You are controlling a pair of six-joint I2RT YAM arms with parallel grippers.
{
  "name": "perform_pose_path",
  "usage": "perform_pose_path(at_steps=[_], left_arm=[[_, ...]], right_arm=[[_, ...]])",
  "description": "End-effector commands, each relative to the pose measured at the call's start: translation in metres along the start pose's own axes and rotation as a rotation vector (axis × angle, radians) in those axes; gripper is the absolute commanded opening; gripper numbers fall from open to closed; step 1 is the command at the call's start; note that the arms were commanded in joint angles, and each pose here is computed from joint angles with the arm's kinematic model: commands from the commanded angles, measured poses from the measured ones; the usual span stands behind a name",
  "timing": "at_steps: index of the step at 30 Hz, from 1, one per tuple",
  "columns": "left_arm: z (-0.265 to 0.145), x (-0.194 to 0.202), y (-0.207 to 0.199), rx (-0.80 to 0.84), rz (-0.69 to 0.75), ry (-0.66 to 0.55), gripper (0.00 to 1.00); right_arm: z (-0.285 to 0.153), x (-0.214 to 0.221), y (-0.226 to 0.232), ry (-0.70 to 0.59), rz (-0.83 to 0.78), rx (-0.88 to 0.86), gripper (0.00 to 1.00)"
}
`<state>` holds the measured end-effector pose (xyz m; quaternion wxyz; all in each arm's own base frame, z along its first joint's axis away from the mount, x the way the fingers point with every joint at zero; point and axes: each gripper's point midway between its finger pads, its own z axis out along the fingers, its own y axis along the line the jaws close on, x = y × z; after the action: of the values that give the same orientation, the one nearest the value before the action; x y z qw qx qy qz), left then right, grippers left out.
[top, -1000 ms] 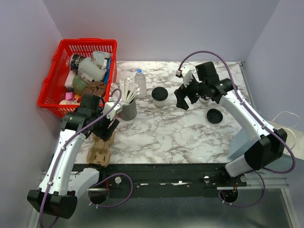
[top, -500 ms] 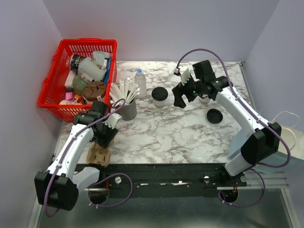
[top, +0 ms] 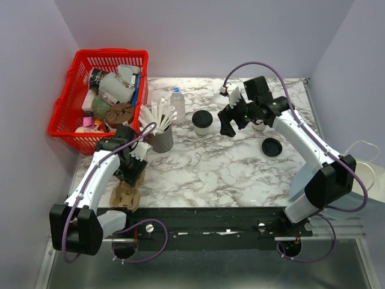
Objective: Pack the takeout coffee
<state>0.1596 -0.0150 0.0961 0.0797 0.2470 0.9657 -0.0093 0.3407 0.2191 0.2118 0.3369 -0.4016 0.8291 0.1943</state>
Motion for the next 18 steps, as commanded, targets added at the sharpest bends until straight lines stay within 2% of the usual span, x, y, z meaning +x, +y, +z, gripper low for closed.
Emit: perform_pose_path(at_steps=[1, 5, 18], left_arm=[[0.003, 0.004, 0.005, -0.010, -0.023, 0.034, 0.61], [0.009, 0.014, 0.004, 0.007, -0.040, 0.081, 0.61], [0.015, 0.012, -0.003, 0.085, -0.038, 0.114, 0.56]], right_arm=[[0.005, -0.004, -0.005, 0.004, -0.019, 0.007, 0.99], [0.007, -0.005, -0.007, 0.006, -0.023, 0.008, 0.99], [0.012, -0.009, -0.007, 0.006, -0.017, -0.008, 0.99]])
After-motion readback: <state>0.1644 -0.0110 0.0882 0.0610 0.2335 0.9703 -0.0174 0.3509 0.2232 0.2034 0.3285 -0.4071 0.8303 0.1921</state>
